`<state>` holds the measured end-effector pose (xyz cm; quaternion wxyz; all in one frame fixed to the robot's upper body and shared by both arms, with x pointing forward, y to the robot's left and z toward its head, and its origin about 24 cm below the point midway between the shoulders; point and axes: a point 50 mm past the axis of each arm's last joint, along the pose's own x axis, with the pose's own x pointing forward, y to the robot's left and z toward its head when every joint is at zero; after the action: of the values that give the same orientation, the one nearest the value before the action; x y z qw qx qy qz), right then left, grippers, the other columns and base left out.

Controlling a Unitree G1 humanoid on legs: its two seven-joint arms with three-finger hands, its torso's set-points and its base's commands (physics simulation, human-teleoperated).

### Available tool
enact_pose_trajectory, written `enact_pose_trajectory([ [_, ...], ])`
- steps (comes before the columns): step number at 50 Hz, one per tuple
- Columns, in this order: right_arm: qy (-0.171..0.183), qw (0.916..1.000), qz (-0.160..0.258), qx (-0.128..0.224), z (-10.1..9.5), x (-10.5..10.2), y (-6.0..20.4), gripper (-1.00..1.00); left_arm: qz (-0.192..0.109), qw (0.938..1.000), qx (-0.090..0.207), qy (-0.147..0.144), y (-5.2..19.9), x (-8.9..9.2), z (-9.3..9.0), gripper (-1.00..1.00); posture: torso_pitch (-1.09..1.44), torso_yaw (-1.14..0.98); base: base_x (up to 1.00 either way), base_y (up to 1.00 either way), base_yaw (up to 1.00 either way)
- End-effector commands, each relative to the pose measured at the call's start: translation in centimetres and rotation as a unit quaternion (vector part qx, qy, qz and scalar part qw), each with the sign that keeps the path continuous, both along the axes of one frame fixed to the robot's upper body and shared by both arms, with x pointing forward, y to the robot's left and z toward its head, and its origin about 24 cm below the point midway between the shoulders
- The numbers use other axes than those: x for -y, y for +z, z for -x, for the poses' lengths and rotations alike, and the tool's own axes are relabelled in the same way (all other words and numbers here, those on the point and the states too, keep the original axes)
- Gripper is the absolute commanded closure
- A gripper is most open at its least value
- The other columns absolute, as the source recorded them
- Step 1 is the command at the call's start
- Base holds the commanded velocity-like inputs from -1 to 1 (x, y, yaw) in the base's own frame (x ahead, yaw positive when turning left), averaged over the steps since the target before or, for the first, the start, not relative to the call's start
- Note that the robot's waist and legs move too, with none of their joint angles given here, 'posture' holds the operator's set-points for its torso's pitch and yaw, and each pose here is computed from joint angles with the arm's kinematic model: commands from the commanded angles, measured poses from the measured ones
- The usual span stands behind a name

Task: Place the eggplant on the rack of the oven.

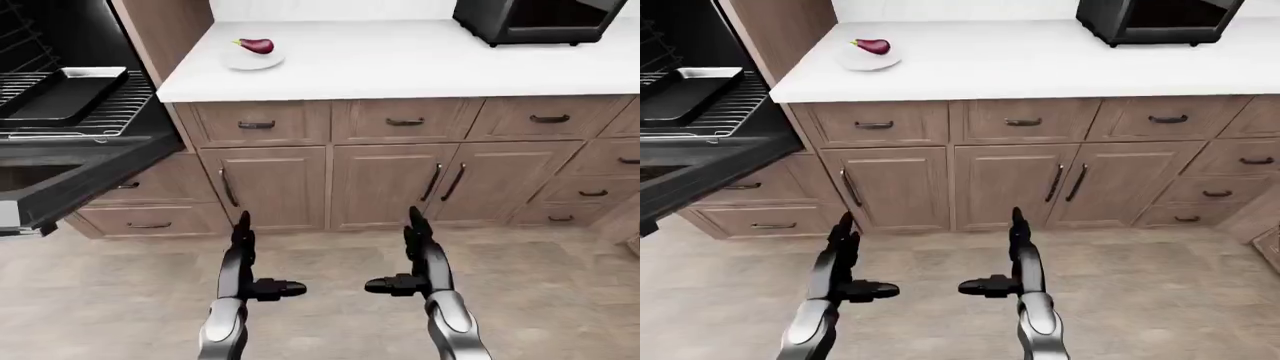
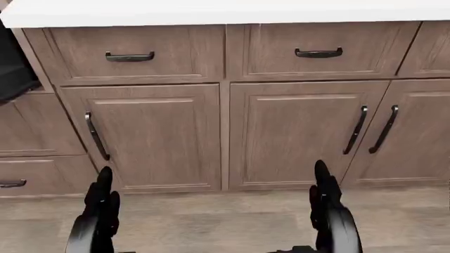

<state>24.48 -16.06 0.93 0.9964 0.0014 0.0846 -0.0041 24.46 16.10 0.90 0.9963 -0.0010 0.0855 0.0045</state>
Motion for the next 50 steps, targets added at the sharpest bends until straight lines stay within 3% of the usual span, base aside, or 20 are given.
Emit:
enact_pose_trajectory([
  [1,0.003,0.9967,-0.003,0.081,-1.0,0.0,3.6,-1.0,-0.01,0.996,0.089,-0.008,3.7,0.2,-1.2,-1.0,0.0,0.0,0.0,0.0,0.0],
  [6,0.011,0.9934,0.009,0.114,-1.6,0.0,6.9,-1.0,-0.015,0.9941,0.107,-0.011,6.5,0.1,-1.9,-1.0,0.0,0.0,0.0,0.0,0.0],
  [8,0.01,0.9905,0.017,0.136,-2.4,0.2,8.7,-1.0,-0.022,0.9917,0.126,-0.012,9.0,0.2,-2.2,-1.0,0.0,0.0,0.0,0.0,0.0],
  [10,0.024,0.985,0.032,0.168,-2.7,-0.3,12.4,-1.0,-0.032,0.988,0.151,-0.013,12.2,-0.1,-2.9,-1.0,0.0,0.0,0.0,0.0,0.0],
  [13,0.032,0.9803,0.035,0.192,-3.1,-0.6,14.4,-1.0,-0.043,0.9819,0.184,-0.01,16.2,-0.5,-3.7,-1.0,0.0,0.0,0.0,0.0,0.0],
  [14,0.034,0.979,0.041,0.197,-3.2,-0.7,16.0,-1.0,-0.053,0.979,0.196,-0.017,17.3,-0.4,-3.8,-1.0,0.0,0.0,0.0,0.0,0.0],
  [17,0.035,0.9758,0.048,0.211,-3.0,-0.9,17.0,-1.0,-0.063,0.9739,0.217,-0.02,19.9,-0.6,-3.7,-1.0,0.0,0.0,0.0,0.0,0.0],
  [18,0.036,0.9746,0.048,0.216,-2.8,-1.1,18.0,-1.0,-0.059,0.9723,0.226,-0.01,20.8,-0.7,-3.5,-1.0,0.0,0.0,0.0,0.0,0.0],
  [20,0.043,0.9704,0.049,0.233,-2.1,-1.8,19.0,-1.0,-0.052,0.9696,0.238,-0.021,22.0,0.0,-2.4,-1.0,0.0,0.0,0.0,0.0,0.0],
  [28,0.039,0.9659,0.051,0.251,-2.5,-1.6,20.6,-1.0,-0.061,0.9677,0.243,-0.027,22.4,0.0,-2.5,-1.0,0.0,0.0,0.22,0.18,0.0],
  [35,0.052,0.9617,0.058,0.263,-4.8,-2.1,22.4,-1.0,-0.078,0.9622,0.258,-0.038,24.0,0.3,-4.7,-1.0,0.0,0.0,0.44,0.21,0.0],
  [38,0.048,0.9619,0.049,0.265,-4.2,-2.1,22.2,-1.0,-0.077,0.9619,0.26,-0.037,23.9,0.5,-4.3,-1.0,0.0,0.0,0.44,0.21,0.0],
  [40,0.05,0.9635,0.049,0.259,-3.7,-2.3,21.4,-1.0,-0.062,0.9631,0.26,-0.028,23.7,0.4,-3.5,-1.0,0.0,0.0,0.44,0.21,0.0],
  [50,0.049,0.9621,0.045,0.264,-3.2,-2.5,22.5,-1.0,-0.071,0.9627,0.26,-0.023,23.5,0.2,-3.3,-1.0,0.0,0.0,0.45,0.34,0.0],
])
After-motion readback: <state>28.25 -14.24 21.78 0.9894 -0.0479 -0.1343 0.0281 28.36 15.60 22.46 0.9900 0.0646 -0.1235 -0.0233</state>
